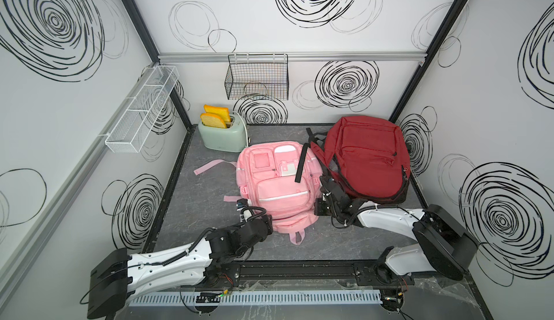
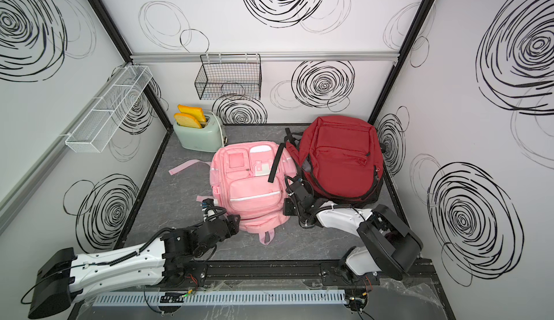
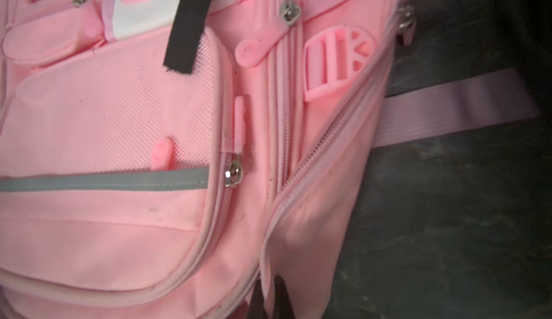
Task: Zip up the backpack
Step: Adjust the backpack at the center of the board.
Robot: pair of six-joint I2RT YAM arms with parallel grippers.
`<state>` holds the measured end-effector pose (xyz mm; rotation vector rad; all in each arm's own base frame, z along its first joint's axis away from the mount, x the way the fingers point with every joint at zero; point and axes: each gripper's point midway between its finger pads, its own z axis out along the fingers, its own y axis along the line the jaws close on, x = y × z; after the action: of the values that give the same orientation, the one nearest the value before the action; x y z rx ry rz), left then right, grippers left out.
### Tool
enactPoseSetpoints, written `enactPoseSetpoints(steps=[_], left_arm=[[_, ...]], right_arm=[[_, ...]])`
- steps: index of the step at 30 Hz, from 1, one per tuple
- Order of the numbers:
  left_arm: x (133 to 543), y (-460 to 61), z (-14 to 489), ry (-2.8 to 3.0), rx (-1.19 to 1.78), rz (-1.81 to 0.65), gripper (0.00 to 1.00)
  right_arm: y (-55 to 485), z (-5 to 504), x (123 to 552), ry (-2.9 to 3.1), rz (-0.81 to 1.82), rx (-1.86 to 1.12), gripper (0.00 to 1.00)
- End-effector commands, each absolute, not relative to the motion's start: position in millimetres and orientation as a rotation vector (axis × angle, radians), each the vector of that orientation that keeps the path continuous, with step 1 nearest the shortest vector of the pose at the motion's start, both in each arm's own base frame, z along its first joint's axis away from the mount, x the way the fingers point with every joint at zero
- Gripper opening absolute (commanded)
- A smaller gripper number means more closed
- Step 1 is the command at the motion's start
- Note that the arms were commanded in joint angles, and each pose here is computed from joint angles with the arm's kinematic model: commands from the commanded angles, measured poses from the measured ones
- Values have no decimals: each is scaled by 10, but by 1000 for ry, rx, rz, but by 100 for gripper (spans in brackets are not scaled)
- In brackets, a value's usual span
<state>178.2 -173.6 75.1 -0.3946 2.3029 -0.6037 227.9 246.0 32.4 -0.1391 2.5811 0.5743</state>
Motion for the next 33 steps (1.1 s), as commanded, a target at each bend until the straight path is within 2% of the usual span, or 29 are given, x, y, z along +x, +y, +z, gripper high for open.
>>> enactPoseSetpoints(steps=[1, 4, 7, 12, 15, 17, 23, 25, 33], left_arm=[[1803, -1645, 736, 2238, -502, -614, 86], [1784, -1573, 668, 2235, -518, -605, 86], [1772, -1509, 637, 2235, -524, -586, 86], [1710, -1411, 522, 2254, -541, -579, 81], [1685, -1345, 454, 2250, -555, -588, 69], [1684, -1303, 457, 2242, -562, -587, 53], [1697, -1152, 509, 2224, -583, -545, 7], [1702, -1115, 521, 2219, -592, -539, 0], [1732, -970, 586, 2213, -598, -468, 0]], right_arm=[[2640, 155, 1894, 2673, 641, -233, 0], [2831, 246, 1723, 2663, 685, -336, 1], [3076, 438, 1509, 2625, 776, -520, 6], [3282, 988, 1314, 2450, 986, -747, 37], [3111, 1230, 1548, 2395, 984, -655, 49], [2873, 1291, 1833, 2400, 951, -517, 56], [2197, 1124, 2556, 2476, 807, -150, 61], [2108, 1041, 2703, 2495, 770, -95, 62], [2157, 624, 3147, 2580, 783, -16, 64]])
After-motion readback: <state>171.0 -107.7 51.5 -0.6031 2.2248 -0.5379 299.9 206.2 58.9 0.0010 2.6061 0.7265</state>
